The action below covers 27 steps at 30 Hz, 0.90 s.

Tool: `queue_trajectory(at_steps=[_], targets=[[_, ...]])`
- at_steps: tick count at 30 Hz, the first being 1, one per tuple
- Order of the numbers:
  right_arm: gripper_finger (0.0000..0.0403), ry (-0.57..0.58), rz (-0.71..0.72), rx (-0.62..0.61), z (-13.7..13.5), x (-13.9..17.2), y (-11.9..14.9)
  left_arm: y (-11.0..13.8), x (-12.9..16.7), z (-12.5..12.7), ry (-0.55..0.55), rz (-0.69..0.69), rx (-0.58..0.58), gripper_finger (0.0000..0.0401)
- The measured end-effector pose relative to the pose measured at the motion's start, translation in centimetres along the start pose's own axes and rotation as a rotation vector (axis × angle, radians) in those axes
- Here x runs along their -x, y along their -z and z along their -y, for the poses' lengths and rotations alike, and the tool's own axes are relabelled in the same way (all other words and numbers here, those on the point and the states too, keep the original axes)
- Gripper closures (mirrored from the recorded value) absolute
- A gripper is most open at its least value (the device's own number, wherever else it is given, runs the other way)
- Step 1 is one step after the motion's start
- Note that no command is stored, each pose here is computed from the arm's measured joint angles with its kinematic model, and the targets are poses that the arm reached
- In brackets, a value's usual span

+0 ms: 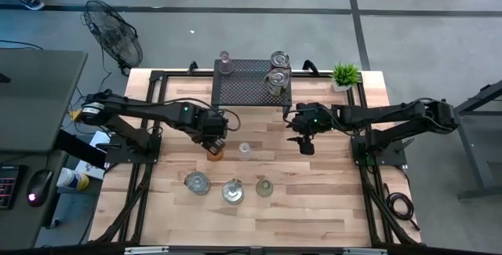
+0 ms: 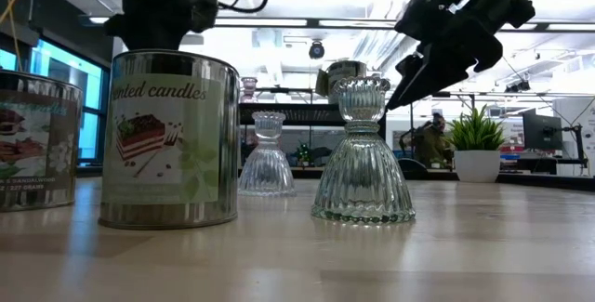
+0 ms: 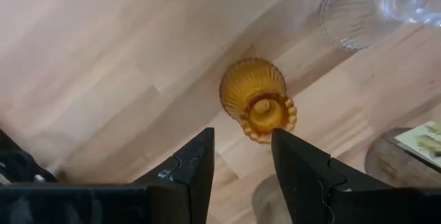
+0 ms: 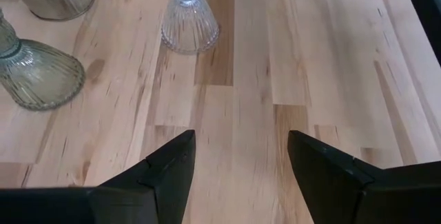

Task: Pick & Place candle stick holders
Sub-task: Put the yellow glass candlestick on the shelf aligned with the other candlestick

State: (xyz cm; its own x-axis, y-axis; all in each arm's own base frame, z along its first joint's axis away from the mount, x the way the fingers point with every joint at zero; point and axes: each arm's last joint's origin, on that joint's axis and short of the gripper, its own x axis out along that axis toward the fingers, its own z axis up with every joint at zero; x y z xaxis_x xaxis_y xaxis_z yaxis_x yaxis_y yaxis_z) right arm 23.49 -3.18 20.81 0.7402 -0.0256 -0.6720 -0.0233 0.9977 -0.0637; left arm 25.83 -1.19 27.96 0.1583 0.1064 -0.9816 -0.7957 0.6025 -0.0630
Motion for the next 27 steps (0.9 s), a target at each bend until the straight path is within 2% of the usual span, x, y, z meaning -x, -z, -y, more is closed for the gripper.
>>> queue_trajectory(at_steps=[6,10,27], targets=[[0.0179,-0.002,0.001,-0.001,0.0,0.0,0.0,0.0,-1.5,0.4,0.020,-0.025,0.054,0.0261],[0.0179,-0.002,0.001,0.002,0.0,0.0,0.0,0.0,-2.5,0.6,-0.005,-0.040,0.075,0.0261],[0.0179,-0.002,0.009,0.004,0.0,0.0,-0.1,-0.2,-5.1,1.4,-0.098,-0.068,0.061,0.0261]])
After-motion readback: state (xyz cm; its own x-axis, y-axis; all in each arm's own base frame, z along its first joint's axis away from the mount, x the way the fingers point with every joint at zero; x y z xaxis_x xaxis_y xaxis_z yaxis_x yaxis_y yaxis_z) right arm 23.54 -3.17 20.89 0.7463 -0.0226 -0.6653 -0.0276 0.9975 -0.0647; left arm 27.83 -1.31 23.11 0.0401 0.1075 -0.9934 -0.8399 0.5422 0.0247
